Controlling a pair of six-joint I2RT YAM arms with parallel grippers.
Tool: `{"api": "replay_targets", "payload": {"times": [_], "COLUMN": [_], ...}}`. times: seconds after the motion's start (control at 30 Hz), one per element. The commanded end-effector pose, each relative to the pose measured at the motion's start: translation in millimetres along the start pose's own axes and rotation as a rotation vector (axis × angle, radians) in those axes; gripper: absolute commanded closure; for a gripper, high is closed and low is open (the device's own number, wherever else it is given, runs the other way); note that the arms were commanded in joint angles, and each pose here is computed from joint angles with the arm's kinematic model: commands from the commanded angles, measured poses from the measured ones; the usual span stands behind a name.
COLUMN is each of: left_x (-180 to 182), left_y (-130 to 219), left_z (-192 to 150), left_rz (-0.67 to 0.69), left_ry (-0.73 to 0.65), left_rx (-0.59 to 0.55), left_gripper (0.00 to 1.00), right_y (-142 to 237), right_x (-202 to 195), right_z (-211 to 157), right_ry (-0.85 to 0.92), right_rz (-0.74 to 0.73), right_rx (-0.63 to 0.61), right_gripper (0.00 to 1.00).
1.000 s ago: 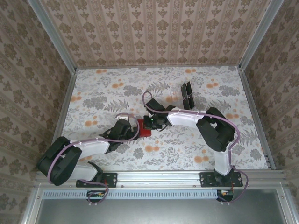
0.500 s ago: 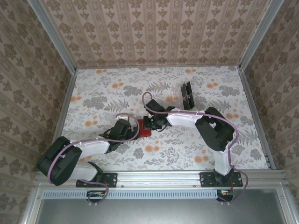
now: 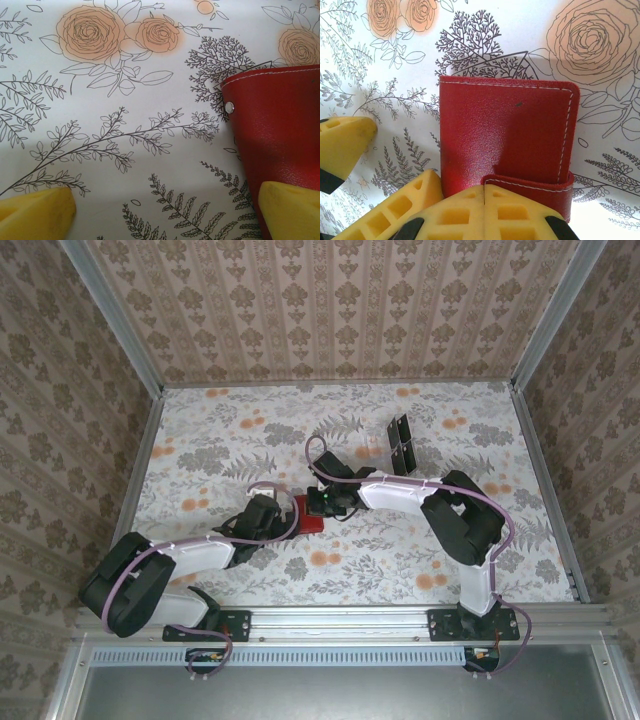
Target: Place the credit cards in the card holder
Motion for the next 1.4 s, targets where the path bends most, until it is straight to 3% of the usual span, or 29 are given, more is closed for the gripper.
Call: {"api": "replay_targets", "payload": {"times": [0.0,0.57,1.37], "left_x": [-15,-15,-14], "left_y": [-8,-8,-9], "left_z": [-26,-27,-27], "left_rz": [-0.108,-0.107,-0.105], "left_ry": [-0.012,-0.012,-0.013], "left_rx": [0.116,0.116,0.12], "left_gripper": [0.01,0.01,0.01], "right_y": [10,25,-8], "right_x": [10,10,-6], "right_z": [4,8,15], "right_ry": [-0.005,-0.023,-0.047], "right_rz": [0.024,0.056,0.004], "right_rx": [-0.016,-0.059,-0.04], "right_gripper": [1.0,1.0,1.0]}}
Point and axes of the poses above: each hand's point on the last joint's axis, 136 mm out from that joint toward the fingers, its own y axis back along the fingers, its own x axis along the line the jaws close on, z = x × y, the point moved 3 cm from there along y, back along the fingers, and after that the axes turned 13 degrees about -y, right-handed, at the moved point
